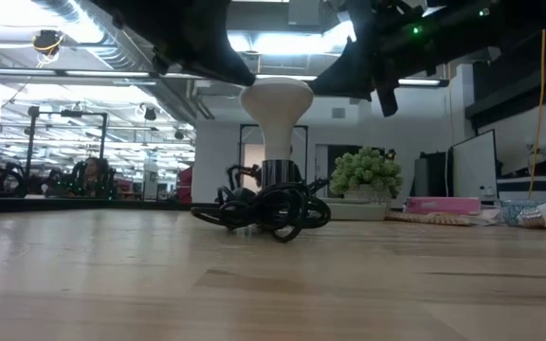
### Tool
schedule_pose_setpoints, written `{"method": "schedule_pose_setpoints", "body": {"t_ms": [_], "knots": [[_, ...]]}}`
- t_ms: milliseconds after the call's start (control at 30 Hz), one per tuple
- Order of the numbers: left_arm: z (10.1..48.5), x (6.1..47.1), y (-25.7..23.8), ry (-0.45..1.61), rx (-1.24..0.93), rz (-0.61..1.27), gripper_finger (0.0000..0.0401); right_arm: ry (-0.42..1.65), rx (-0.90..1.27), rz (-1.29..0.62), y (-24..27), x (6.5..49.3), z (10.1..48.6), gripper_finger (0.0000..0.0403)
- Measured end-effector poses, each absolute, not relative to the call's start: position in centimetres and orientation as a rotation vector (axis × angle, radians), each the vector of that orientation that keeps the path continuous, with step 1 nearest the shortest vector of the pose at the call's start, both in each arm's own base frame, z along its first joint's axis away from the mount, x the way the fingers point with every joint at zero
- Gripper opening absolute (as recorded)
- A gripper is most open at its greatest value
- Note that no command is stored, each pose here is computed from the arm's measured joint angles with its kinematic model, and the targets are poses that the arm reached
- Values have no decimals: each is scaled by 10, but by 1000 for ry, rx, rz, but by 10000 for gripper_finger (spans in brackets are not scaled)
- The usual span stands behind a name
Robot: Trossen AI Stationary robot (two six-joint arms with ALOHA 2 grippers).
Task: Screw lightbulb
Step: Insert the lightbulb in the silver lamp
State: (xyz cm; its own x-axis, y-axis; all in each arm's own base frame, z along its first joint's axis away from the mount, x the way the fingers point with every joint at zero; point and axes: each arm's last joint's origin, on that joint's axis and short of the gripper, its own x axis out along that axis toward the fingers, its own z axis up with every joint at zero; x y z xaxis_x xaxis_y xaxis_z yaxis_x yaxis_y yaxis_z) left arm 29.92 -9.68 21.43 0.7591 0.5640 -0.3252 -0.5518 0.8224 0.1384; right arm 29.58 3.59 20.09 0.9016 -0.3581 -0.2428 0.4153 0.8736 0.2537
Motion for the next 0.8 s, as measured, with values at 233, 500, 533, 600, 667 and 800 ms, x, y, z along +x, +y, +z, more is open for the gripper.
{"method": "schedule_pose_setpoints", "body": {"t_ms": [233,500,533,600,667,800], "knots": [[212,302,-85,384,52,655,1,186,337,-361,37,297,202,5],[210,301,-77,398,95,734,1,191,445,-275,40,297,202,5],[210,301,-76,397,99,741,1,193,452,-252,41,298,202,5],[210,302,-73,396,94,750,1,197,460,-217,43,298,202,5],[210,303,-70,397,92,760,1,196,463,-211,43,298,202,5],[210,304,-65,400,85,767,1,198,461,-214,42,298,202,5]]}}
